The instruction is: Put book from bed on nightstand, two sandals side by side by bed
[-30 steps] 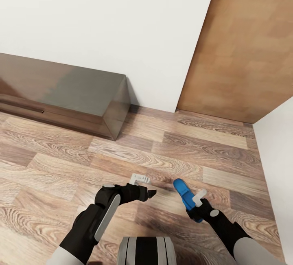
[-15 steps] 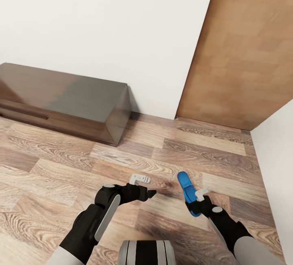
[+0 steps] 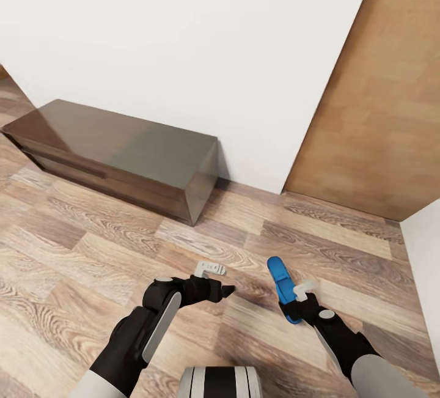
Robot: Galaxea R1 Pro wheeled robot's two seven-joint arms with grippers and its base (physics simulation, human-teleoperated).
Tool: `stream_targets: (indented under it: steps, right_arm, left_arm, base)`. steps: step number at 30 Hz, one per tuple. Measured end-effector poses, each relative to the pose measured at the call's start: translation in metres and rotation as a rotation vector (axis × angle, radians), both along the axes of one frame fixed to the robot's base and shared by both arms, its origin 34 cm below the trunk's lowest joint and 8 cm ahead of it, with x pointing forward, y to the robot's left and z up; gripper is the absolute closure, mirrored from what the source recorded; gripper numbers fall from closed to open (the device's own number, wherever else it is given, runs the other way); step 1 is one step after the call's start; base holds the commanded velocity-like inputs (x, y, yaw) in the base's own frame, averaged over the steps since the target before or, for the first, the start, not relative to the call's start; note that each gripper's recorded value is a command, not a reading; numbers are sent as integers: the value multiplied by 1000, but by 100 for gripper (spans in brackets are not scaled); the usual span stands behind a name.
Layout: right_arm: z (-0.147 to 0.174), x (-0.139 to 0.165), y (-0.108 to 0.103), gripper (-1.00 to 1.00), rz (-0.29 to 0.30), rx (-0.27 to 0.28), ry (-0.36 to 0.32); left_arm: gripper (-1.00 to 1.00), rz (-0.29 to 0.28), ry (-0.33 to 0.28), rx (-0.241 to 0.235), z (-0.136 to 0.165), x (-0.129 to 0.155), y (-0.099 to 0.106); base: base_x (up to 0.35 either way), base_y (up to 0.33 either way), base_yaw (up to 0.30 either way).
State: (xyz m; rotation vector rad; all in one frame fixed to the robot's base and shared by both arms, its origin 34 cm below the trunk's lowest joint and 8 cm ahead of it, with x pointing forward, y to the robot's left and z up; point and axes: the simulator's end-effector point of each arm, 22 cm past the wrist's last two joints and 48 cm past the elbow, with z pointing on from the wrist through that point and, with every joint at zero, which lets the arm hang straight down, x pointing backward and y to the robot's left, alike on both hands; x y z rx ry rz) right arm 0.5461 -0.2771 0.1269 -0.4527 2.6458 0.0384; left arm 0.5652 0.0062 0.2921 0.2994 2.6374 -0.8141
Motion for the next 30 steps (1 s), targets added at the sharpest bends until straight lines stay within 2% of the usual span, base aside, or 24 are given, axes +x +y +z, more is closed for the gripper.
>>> stream_targets:
  steps: [5,10,15,21,30]
  right_arm:
    - [10,8,0,100,0,0,-21]
    - [20,15,1,100,1,2,-41]
    - [31,22,2,100,3,5,-61]
    - [43,30,2,100,3,5,-85]
    - [63,41,2,100,2,4,-122]
  left_arm:
    - [-100,1,-23,-1,11,5,0]
    - [-100,14,-75,-10,23,15,0]
    - [-100,17,-86,-7,27,16,1]
    - [-100,18,-111,-6,39,20,2]
    - [-100,34,-146,-7,58,29,8]
  base:
    - [0,0,245]
    - [0,0,133]
    - [0,0,9]
    - [0,12,229]
    - [31,205,255]
